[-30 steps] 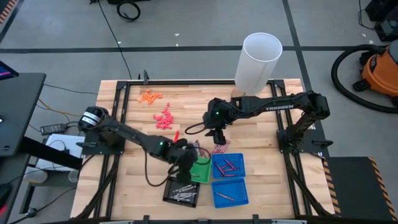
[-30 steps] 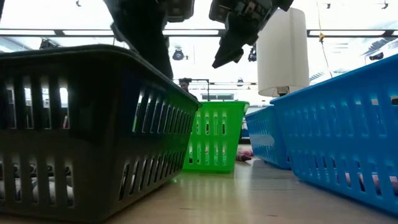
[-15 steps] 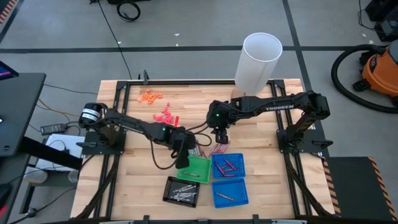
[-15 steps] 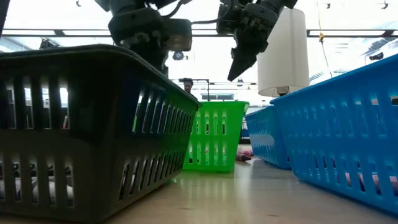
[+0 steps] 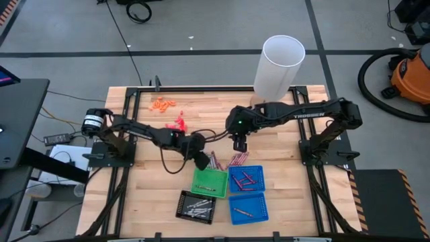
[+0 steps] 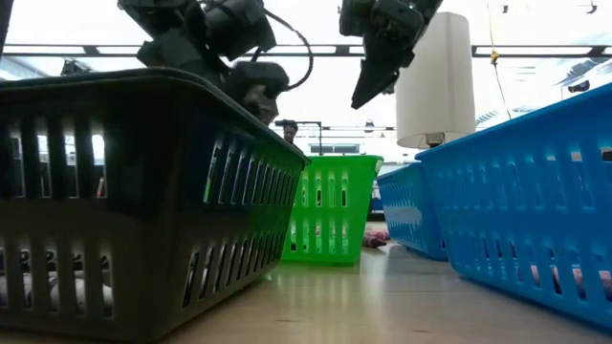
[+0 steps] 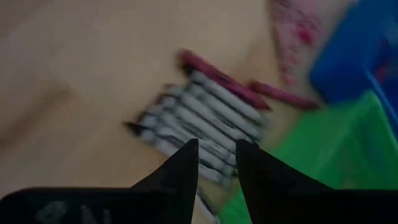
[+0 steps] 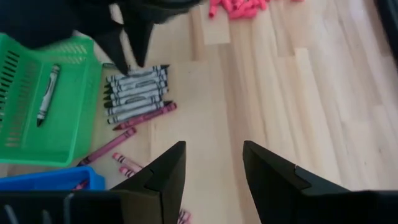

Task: Sort crayons
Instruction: Put the black crayon into the green bin

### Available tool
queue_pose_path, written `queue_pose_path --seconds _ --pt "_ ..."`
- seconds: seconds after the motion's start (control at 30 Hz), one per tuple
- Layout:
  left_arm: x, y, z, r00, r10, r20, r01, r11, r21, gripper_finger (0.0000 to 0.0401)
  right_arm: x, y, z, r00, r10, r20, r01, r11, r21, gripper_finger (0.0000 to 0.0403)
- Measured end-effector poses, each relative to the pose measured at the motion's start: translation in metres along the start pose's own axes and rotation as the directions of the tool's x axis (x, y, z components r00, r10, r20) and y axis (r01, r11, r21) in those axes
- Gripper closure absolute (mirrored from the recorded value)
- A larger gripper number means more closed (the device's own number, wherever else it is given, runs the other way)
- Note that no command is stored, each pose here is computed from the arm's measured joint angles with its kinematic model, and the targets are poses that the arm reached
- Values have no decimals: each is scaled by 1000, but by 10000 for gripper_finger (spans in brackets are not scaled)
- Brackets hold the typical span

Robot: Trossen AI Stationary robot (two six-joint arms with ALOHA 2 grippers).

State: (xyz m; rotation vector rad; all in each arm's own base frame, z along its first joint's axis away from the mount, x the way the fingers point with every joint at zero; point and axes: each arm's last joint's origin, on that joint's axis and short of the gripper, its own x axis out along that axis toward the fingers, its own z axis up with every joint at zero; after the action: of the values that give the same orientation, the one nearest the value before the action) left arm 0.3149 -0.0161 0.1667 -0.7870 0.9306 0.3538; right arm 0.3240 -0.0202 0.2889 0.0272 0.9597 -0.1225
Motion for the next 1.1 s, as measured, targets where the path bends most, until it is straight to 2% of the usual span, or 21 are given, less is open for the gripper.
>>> queue_pose_path --seconds 0.13,0.3,0.5,0.57,0.7,0.87,1.1 --pt "1 10 1 995 96 38 -89 985 -146 285 -3 -3 1 1000 -3 15 3 1000 3 235" --pt "1 9 0 992 112 60 -99 977 -191 285 -3 -3 2 1000 0 24 0 1000 2 235" --pt "9 7 -9 983 178 39 -162 951 -264 285 -3 -3 4 998 22 51 -22 1000 3 235" --pt "8 6 -13 971 237 20 -224 941 -254 285 -3 -3 4 998 22 51 -23 1000 3 235" --pt "6 -4 -9 954 297 32 -282 931 -230 285 -3 -3 5 998 24 58 -24 1000 -7 235" --pt "17 -12 -4 954 299 37 -283 932 -225 285 -3 -5 6 998 27 64 -26 1000 -14 235" --pt "24 -7 -9 947 320 -24 -315 916 -249 285 -3 -4 5 998 44 53 -44 999 -15 235"
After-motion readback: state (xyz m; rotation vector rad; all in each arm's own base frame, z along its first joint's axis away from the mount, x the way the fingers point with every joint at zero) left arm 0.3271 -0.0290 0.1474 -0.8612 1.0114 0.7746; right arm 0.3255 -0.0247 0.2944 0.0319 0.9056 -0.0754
